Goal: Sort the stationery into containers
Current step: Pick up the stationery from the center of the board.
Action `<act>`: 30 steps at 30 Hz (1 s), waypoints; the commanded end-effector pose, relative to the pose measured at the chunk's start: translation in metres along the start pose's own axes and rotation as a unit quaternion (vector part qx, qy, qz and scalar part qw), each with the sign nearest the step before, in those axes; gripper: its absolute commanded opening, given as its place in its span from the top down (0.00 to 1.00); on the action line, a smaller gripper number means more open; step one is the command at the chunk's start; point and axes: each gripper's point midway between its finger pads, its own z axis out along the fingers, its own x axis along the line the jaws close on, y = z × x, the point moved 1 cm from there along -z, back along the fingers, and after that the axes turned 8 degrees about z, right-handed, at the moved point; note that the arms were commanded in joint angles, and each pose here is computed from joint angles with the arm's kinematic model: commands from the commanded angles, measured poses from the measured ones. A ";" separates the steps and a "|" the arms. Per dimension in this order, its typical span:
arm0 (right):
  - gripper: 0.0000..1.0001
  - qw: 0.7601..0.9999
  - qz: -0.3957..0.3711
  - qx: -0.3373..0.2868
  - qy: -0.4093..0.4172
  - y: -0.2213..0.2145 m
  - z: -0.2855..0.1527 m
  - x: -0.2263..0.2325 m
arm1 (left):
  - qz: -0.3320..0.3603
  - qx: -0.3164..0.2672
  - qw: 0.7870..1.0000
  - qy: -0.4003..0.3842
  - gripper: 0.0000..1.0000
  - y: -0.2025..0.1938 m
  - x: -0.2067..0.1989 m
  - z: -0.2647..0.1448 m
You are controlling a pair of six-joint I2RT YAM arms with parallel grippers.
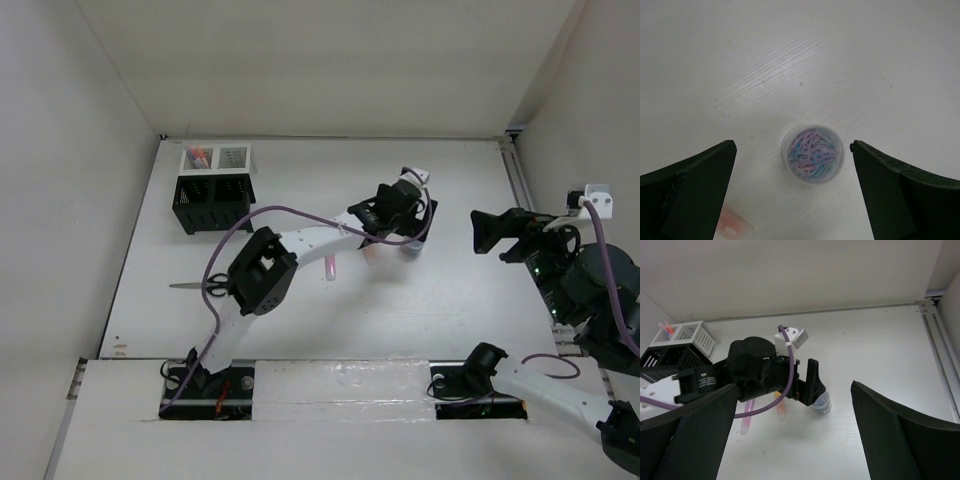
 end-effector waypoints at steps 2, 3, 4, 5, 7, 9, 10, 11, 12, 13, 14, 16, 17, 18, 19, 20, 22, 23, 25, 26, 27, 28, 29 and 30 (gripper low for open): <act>0.00 1.000 0.008 -0.013 -0.020 0.012 -0.010 -0.012 | 0.022 -0.021 0.999 -0.025 0.00 0.028 -0.018 0.012; 0.00 1.000 0.008 -0.013 -0.020 0.012 -0.010 -0.012 | 0.023 -0.016 0.999 -0.024 0.00 0.027 -0.018 0.014; 0.00 1.000 0.005 -0.007 -0.015 0.008 -0.009 -0.010 | 0.024 -0.010 0.999 -0.022 0.00 0.020 -0.018 0.019; 0.00 1.000 0.001 -0.007 -0.015 0.008 -0.009 -0.011 | 0.018 -0.007 0.999 -0.031 0.00 0.019 -0.021 0.019; 0.00 1.000 0.004 -0.009 -0.010 0.008 -0.009 -0.010 | 0.022 0.002 0.999 -0.046 0.02 0.006 -0.029 0.024; 0.00 1.000 -0.004 -0.004 -0.007 0.003 -0.008 -0.009 | 0.026 0.012 0.998 -0.052 0.03 -0.007 -0.035 0.032; 0.00 1.000 -0.004 -0.004 -0.007 0.003 -0.008 -0.009 | 0.026 0.010 0.999 -0.046 0.05 -0.006 -0.033 0.032; 0.00 1.000 -0.004 -0.004 -0.007 0.003 -0.008 -0.009 | 0.026 0.016 0.998 -0.049 0.06 -0.011 -0.034 0.035; 0.00 1.000 -0.004 -0.004 -0.007 0.003 -0.008 -0.009 | 0.025 0.021 0.998 -0.052 0.07 -0.017 -0.039 0.034; 0.00 1.000 -0.004 -0.004 -0.007 0.002 -0.006 -0.008 | 0.025 0.022 0.998 -0.052 0.09 -0.017 -0.039 0.034; 0.00 1.000 -0.004 -0.004 -0.007 0.002 -0.006 -0.008 | 0.021 0.025 0.998 -0.051 0.09 -0.023 -0.037 0.034; 0.00 1.000 -0.001 -0.005 -0.001 0.003 -0.009 -0.008 | 0.021 0.027 0.998 -0.045 0.10 -0.025 -0.035 0.032; 0.00 1.000 -0.001 -0.004 0.003 0.000 -0.007 -0.006 | 0.018 0.032 0.998 -0.043 0.12 -0.029 -0.034 0.032; 0.00 1.000 -0.001 -0.002 0.007 -0.001 -0.007 -0.005 | 0.018 0.032 0.998 -0.043 0.12 -0.029 -0.034 0.032; 0.00 1.000 -0.001 -0.002 0.007 -0.002 -0.005 -0.004 | 0.018 0.032 0.998 -0.043 0.13 -0.029 -0.034 0.032; 0.00 1.000 -0.001 -0.002 0.007 -0.002 -0.005 -0.004 | 0.018 0.036 0.998 -0.042 0.16 -0.034 -0.033 0.035; 0.00 1.000 -0.001 0.000 0.011 -0.004 -0.007 -0.004 | 0.020 0.045 0.998 -0.040 0.17 -0.042 -0.031 0.036; 0.00 1.000 -0.001 0.000 0.011 -0.004 -0.007 -0.004 | 0.015 0.049 0.998 -0.039 0.19 -0.047 -0.031 0.039; 0.00 1.000 0.005 -0.007 0.014 -0.001 -0.008 -0.004 | 0.015 0.049 0.998 -0.039 0.25 -0.048 -0.031 0.040; 0.00 1.000 0.002 -0.002 0.017 -0.005 -0.007 -0.003 | 0.015 0.047 0.998 -0.034 0.25 -0.048 -0.029 0.040; 0.00 1.000 0.005 -0.006 0.019 -0.003 -0.007 -0.002 | 0.015 0.046 0.998 -0.035 0.26 -0.049 -0.029 0.041; 0.00 1.000 0.008 -0.009 0.020 -0.001 -0.009 -0.003 | 0.015 0.046 0.998 -0.035 0.30 -0.049 -0.029 0.041; 0.00 1.000 0.008 -0.009 0.020 -0.001 -0.009 -0.003 | 0.015 0.040 0.999 -0.030 0.32 -0.047 -0.028 0.042; 0.00 1.000 0.008 -0.009 0.020 -0.001 -0.009 -0.003 | 0.014 0.040 0.999 -0.030 0.32 -0.047 -0.028 0.042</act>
